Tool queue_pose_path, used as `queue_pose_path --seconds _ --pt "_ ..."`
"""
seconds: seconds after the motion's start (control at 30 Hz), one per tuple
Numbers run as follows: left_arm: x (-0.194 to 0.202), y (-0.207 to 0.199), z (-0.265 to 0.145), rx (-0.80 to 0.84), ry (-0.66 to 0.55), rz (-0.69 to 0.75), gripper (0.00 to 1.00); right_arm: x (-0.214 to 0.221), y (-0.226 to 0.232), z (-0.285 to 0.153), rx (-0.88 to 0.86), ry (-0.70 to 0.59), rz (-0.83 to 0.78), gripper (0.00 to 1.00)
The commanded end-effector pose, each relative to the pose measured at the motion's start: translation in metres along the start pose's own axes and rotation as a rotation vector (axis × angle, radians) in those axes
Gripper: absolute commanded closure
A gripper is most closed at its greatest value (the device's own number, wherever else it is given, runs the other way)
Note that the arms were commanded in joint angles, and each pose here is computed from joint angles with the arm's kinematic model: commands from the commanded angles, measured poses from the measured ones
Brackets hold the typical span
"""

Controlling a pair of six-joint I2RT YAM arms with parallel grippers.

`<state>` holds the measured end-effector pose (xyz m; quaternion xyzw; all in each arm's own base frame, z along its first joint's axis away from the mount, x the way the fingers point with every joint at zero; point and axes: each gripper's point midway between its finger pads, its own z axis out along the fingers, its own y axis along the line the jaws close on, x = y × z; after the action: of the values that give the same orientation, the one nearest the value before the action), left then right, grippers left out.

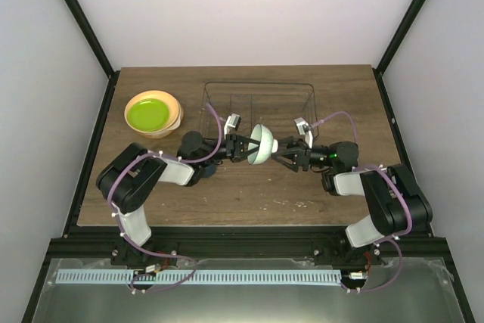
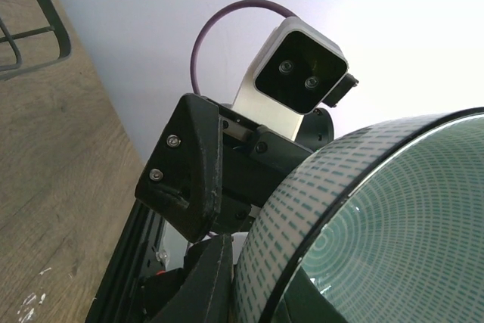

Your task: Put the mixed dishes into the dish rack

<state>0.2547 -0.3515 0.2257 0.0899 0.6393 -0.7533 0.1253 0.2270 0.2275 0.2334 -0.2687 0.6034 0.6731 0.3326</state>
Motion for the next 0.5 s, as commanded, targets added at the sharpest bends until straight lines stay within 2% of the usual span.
queue_pose_path --seconds 0.0,0.47 --pt "0.0137 -0.0151 0.0066 0.074 0.042 0.072 1.00 -0.0342 0.0469 0.0043 -0.107 -0.101 -0.353 0.21" --pt "0.0155 -0.0215 0.0042 0.101 0.038 0.070 1.00 -0.0407 0.0531 0.0047 -0.111 -0.112 -0.386 0.21"
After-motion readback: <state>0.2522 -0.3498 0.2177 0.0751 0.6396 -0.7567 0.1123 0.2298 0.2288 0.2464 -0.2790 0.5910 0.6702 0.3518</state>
